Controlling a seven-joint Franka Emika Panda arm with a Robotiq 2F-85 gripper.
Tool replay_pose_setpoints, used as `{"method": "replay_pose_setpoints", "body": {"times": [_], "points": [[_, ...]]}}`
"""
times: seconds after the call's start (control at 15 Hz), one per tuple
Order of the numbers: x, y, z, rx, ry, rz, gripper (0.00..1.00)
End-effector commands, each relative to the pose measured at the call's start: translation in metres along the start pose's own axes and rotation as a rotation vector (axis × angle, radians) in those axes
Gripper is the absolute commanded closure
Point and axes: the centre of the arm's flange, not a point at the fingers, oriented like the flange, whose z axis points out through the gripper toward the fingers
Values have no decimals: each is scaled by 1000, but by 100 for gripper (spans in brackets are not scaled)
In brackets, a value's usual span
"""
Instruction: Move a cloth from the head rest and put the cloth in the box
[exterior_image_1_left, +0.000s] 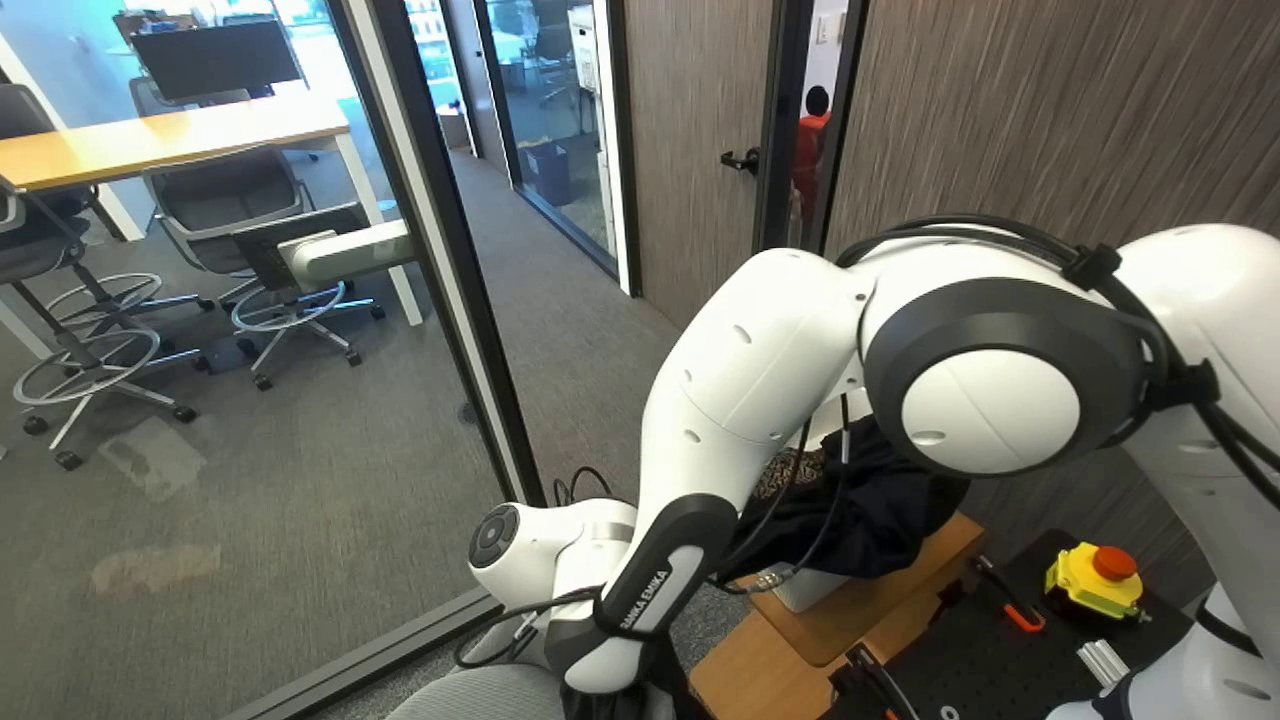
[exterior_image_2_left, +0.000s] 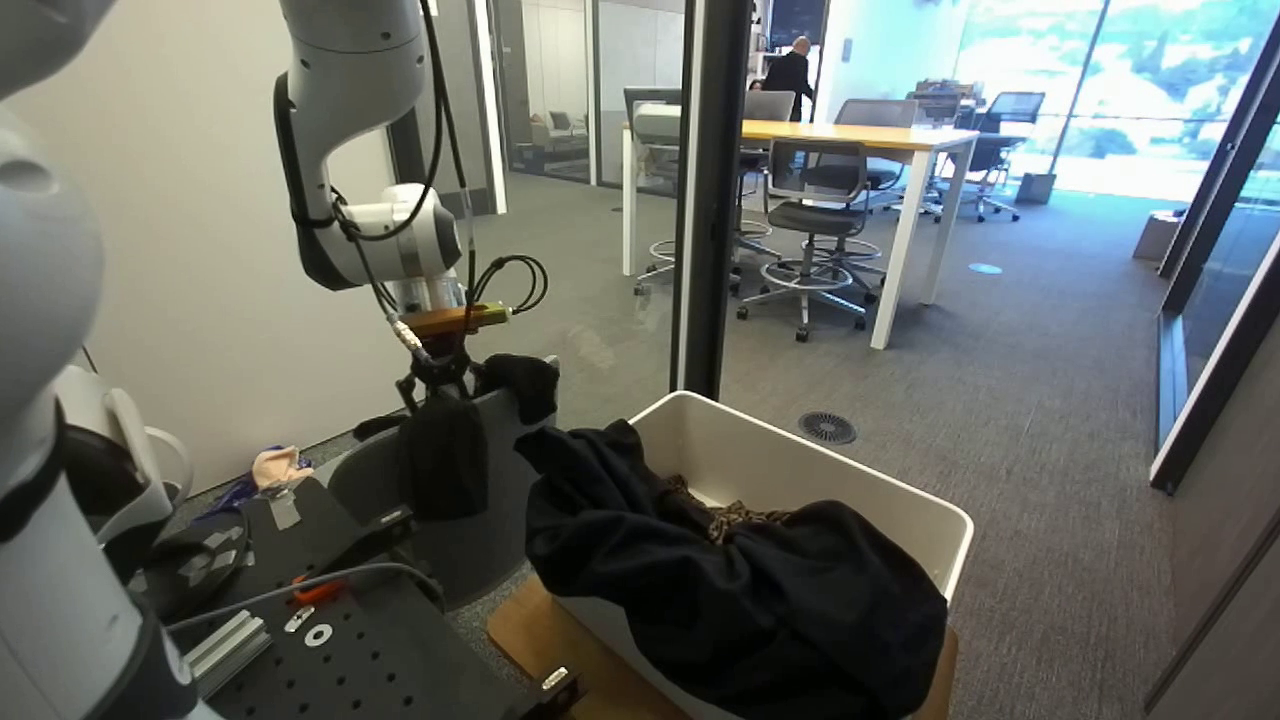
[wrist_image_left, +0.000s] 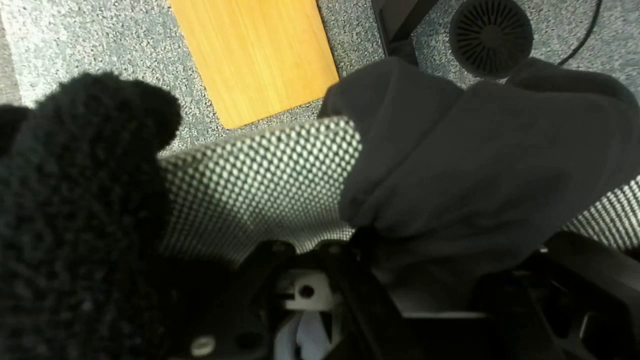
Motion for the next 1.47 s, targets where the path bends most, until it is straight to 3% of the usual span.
{"method": "replay_pose_setpoints", "body": {"times": [0.0, 0.27, 0.47, 1.13, 1.4], "points": [[-46, 39, -27, 60, -62, 40, 86], [-85, 74, -78, 101, -7, 177, 87], [-134, 108, -116, 115, 12, 313, 87], [-345, 191, -238, 154, 148, 794, 87], [-445, 206, -252, 174, 174, 968, 87]]}}
